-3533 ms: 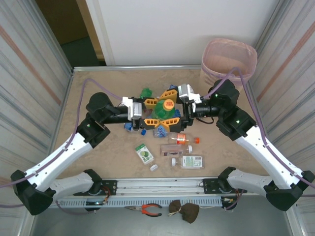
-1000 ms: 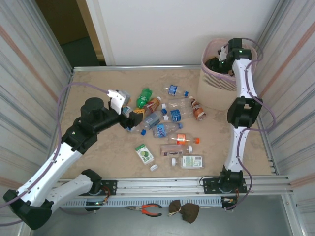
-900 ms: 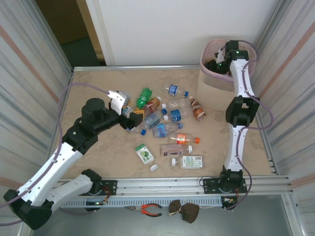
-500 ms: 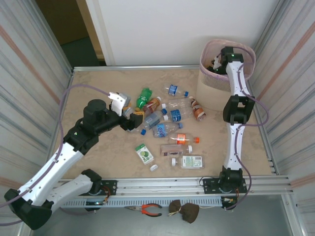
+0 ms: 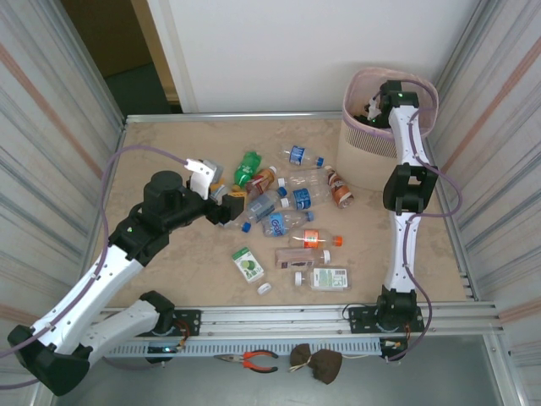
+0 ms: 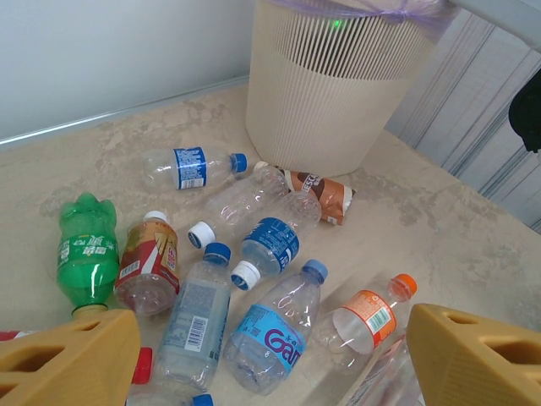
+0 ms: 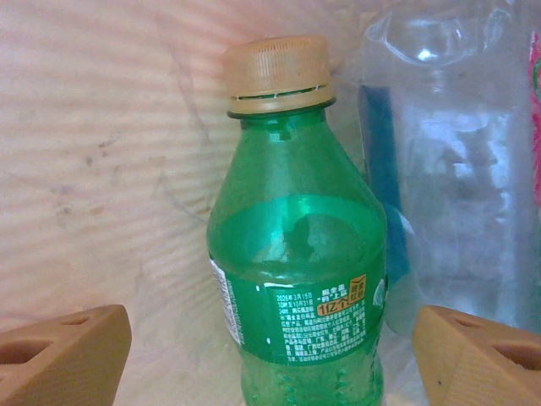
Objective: Put the plastic bottles in the bin
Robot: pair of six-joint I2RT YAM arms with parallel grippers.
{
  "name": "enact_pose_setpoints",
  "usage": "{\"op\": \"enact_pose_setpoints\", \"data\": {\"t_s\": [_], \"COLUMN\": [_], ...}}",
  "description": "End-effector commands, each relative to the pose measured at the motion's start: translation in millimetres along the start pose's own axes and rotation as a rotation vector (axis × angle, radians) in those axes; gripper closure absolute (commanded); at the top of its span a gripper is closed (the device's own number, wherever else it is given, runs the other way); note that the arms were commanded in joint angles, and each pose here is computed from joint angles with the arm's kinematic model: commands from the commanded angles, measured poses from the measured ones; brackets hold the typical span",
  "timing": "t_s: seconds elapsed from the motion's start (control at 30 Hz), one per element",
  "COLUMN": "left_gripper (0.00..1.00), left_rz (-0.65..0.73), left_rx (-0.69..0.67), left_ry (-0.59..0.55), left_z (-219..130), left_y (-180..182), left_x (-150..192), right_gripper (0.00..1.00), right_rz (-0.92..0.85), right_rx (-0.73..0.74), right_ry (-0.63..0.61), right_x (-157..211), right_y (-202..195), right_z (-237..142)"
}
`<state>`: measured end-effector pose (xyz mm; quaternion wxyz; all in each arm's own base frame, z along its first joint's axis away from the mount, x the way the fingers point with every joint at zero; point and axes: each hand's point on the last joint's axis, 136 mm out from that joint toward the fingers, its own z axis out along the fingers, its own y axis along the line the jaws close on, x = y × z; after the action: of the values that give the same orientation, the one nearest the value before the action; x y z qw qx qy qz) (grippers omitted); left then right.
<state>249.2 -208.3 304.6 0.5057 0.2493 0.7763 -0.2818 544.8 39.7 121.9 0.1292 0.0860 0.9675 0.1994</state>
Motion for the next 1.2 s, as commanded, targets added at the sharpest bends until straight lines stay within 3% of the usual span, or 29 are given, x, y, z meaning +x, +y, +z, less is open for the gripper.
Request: {"op": "enact_pose_setpoints", "data": {"t_s": [0.0, 0.6, 0.87, 1.17], "left_gripper": [0.17, 0.21, 0.24, 0.27], "left_rz": [-0.021, -0.132, -0.336, -0.460], "left_rx": [-0.024, -0.056, -0.129, -0.282], "left_ry": [0.001, 0.068, 0.247, 0.464], "left_z": [-4.6, -4.3, 1.2, -3.1], "left_y": [4.9, 10.1, 14.7, -1.7], "left_x": [1.7, 19.0, 64.1, 130.4], "right_gripper": [0.13, 0.13, 0.14, 0.14], "right_rz": [-0.023, -0.079, -0.111, -0.168], "right_rx": [-0.030, -0.074, -0.080, -0.096], "right_ry": [-0.045, -0.364, -0.478, -0.563], "right_x": [-6.3, -26.7, -18.9, 10.7], "right_y": [13.9, 57.3, 75.7, 106.2], "right_z": [-19.4, -163.9, -220.0, -275.4]}}
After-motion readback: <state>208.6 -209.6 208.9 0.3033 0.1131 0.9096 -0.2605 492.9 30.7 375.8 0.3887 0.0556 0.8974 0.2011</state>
